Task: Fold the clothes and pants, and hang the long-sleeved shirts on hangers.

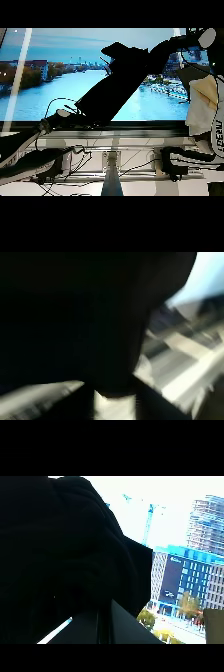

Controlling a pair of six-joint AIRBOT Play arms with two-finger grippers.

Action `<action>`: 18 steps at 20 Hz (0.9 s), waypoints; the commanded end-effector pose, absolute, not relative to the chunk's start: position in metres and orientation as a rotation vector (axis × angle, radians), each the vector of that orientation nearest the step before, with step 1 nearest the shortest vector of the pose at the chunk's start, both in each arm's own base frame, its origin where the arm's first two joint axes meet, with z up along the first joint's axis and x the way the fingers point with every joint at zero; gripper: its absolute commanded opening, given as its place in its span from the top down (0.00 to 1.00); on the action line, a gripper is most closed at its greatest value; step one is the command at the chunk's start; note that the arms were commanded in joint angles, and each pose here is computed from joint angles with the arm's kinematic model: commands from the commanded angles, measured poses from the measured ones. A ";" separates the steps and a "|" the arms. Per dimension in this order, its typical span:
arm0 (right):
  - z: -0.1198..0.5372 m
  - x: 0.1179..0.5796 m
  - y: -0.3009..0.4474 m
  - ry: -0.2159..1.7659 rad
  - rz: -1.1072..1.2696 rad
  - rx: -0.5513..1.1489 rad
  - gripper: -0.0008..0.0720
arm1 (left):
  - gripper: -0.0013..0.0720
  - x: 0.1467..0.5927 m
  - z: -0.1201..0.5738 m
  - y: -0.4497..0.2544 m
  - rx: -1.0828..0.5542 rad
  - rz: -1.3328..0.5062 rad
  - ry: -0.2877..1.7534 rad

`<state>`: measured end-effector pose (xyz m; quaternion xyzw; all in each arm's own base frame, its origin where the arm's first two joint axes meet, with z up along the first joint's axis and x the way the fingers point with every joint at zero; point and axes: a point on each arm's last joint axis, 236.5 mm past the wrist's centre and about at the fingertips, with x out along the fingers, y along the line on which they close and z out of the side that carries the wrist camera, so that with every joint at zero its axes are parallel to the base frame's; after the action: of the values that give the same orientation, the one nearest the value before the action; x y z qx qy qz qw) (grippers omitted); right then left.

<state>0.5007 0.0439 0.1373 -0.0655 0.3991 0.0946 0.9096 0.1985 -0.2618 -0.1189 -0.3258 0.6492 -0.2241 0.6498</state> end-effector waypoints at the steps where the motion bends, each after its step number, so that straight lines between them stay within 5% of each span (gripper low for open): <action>1: 0.138 0.501 0.044 0.818 0.195 -0.133 0.97 | 0.97 0.222 -0.104 -0.279 -0.755 -0.540 1.422; 4: 0.145 0.507 0.043 0.781 0.188 -0.135 0.97 | 0.97 0.259 -0.073 -0.287 -0.757 -0.601 1.323; 7: 0.174 0.525 0.033 0.650 0.139 -0.158 0.97 | 0.97 0.341 -0.014 -0.246 -0.708 -0.615 1.092; 12: 0.264 0.551 0.010 0.358 0.043 -0.067 0.97 | 0.98 0.490 0.197 -0.015 -0.726 -0.266 0.399; 15: 0.340 0.545 -0.013 0.207 -0.010 -0.004 0.97 | 0.98 0.490 0.331 0.096 -0.703 -0.092 0.048; 18: 0.373 0.520 -0.054 0.201 -0.100 0.118 0.97 | 0.98 0.459 0.384 0.143 -0.588 -0.007 -0.026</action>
<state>0.5394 -0.0248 0.3367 0.0048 0.1204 -0.0154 0.9926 0.4906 0.0805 0.3157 -0.3355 0.0539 -0.0619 0.9385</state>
